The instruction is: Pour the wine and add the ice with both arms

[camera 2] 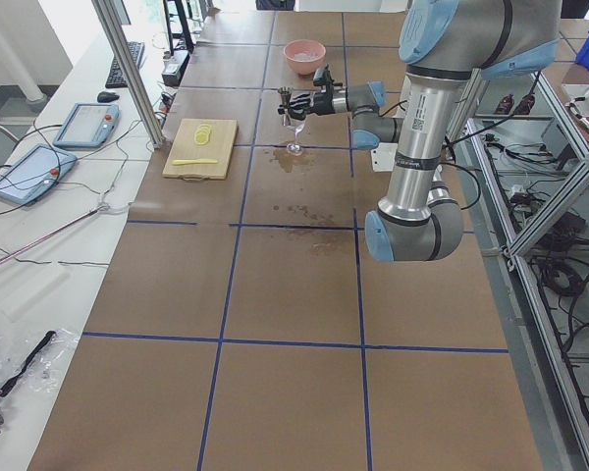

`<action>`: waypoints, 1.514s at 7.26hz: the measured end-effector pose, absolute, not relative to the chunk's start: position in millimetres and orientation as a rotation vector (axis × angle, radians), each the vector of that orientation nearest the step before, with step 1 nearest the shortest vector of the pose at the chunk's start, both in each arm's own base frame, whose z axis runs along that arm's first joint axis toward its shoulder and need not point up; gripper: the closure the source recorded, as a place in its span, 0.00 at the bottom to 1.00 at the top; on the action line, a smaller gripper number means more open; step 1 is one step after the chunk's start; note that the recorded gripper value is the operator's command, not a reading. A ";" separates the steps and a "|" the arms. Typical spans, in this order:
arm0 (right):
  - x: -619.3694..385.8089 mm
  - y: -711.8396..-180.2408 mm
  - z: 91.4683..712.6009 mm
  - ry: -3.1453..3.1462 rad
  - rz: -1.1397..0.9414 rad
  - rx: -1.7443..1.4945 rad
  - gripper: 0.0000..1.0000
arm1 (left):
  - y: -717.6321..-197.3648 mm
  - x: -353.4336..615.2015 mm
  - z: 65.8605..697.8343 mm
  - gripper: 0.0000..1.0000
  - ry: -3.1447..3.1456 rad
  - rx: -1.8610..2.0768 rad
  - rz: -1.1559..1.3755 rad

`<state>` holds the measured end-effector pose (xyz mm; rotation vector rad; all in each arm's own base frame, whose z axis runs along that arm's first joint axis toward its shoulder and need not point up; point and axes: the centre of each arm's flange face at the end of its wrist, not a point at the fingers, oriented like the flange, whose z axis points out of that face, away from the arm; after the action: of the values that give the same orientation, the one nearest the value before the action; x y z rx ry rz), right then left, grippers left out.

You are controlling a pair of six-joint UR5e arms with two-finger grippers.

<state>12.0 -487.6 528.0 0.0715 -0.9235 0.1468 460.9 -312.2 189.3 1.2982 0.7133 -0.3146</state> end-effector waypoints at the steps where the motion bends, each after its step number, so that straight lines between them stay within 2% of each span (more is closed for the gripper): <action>1: -4.8 -481.4 506.6 -0.906 0.171 0.070 0.00 | -312.2 470.1 187.2 1.00 0.693 1.302 -0.272; 3: -22.6 -455.4 483.0 -0.900 0.177 0.070 0.00 | -309.7 478.0 180.9 1.00 0.675 1.311 -0.227; 6: -43.9 -421.2 481.9 -0.889 0.178 0.068 0.00 | -302.0 484.2 170.0 1.00 0.645 1.334 -0.154; 11: -77.8 -406.3 486.3 -0.881 0.191 0.074 0.00 | -288.2 504.2 178.9 1.00 0.474 1.388 0.089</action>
<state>-77.8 -406.3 486.3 0.0745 -0.8808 0.1907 504.2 -288.2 178.9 1.3882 0.4739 0.0889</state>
